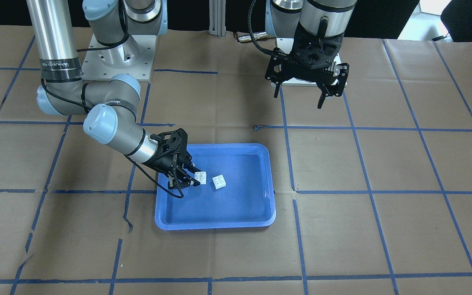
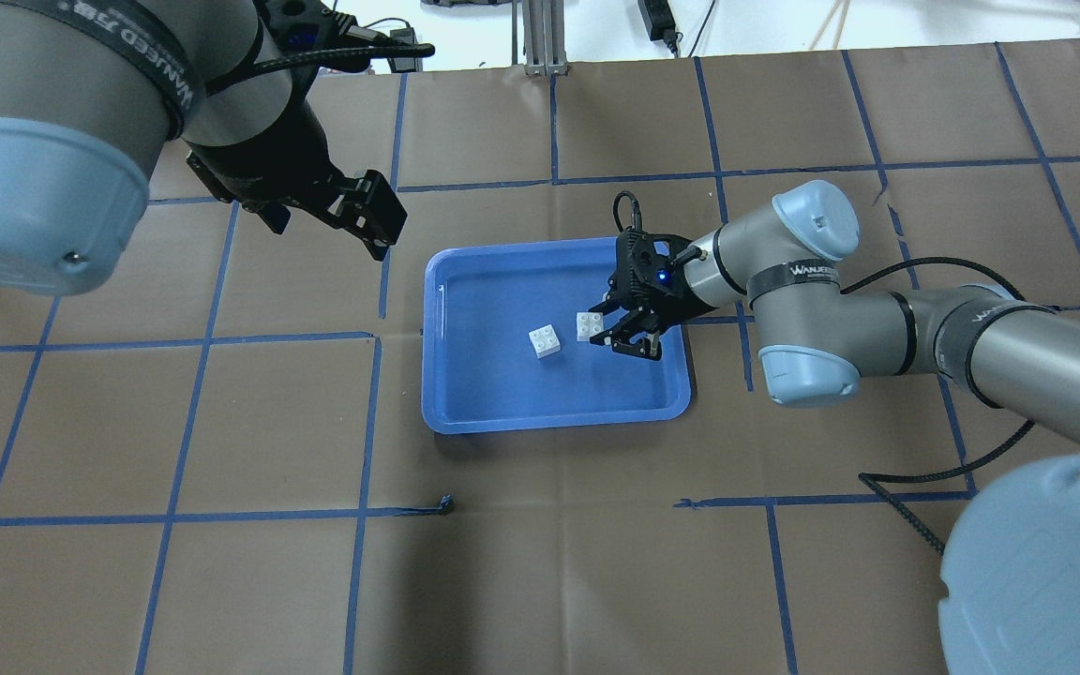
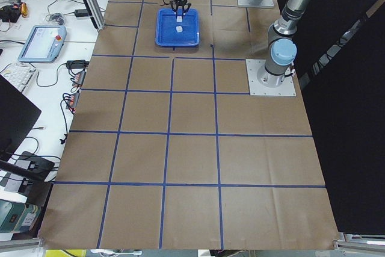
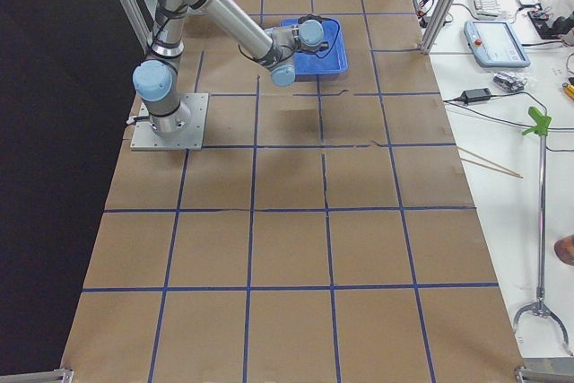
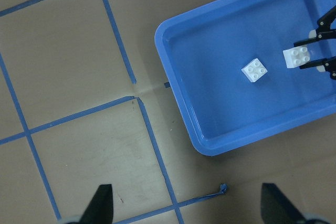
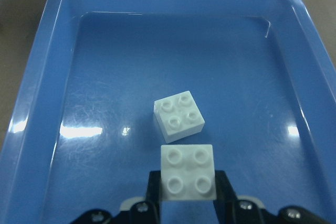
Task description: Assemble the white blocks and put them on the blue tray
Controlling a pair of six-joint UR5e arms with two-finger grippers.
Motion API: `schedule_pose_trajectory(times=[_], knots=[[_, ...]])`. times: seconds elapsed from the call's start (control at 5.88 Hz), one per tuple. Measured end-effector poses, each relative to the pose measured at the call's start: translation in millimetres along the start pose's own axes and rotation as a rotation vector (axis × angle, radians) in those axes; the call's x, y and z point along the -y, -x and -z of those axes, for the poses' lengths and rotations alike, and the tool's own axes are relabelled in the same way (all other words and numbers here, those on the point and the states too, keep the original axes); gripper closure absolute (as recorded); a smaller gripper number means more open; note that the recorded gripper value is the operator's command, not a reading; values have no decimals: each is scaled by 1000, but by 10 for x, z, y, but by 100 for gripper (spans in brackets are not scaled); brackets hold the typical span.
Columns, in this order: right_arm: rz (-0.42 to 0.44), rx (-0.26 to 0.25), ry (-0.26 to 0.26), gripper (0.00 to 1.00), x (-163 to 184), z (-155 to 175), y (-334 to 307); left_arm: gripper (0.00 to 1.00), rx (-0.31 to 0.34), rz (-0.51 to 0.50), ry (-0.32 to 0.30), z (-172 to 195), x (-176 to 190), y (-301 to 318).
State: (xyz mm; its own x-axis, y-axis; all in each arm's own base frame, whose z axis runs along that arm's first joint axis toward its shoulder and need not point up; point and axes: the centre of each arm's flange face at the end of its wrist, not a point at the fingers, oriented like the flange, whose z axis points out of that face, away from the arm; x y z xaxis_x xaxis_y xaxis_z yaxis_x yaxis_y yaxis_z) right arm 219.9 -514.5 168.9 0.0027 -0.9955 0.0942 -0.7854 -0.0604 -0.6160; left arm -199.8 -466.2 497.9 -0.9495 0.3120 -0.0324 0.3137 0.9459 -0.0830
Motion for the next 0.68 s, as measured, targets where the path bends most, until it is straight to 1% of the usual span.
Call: schedule_pose_trajectory(times=[0.34, 0.68], knots=[[12, 9, -1, 70, 6, -148, 33, 1, 0, 0, -1, 2, 1, 0], [11, 13, 1, 70, 21, -185, 42, 1, 0, 0, -3, 10, 4, 3]])
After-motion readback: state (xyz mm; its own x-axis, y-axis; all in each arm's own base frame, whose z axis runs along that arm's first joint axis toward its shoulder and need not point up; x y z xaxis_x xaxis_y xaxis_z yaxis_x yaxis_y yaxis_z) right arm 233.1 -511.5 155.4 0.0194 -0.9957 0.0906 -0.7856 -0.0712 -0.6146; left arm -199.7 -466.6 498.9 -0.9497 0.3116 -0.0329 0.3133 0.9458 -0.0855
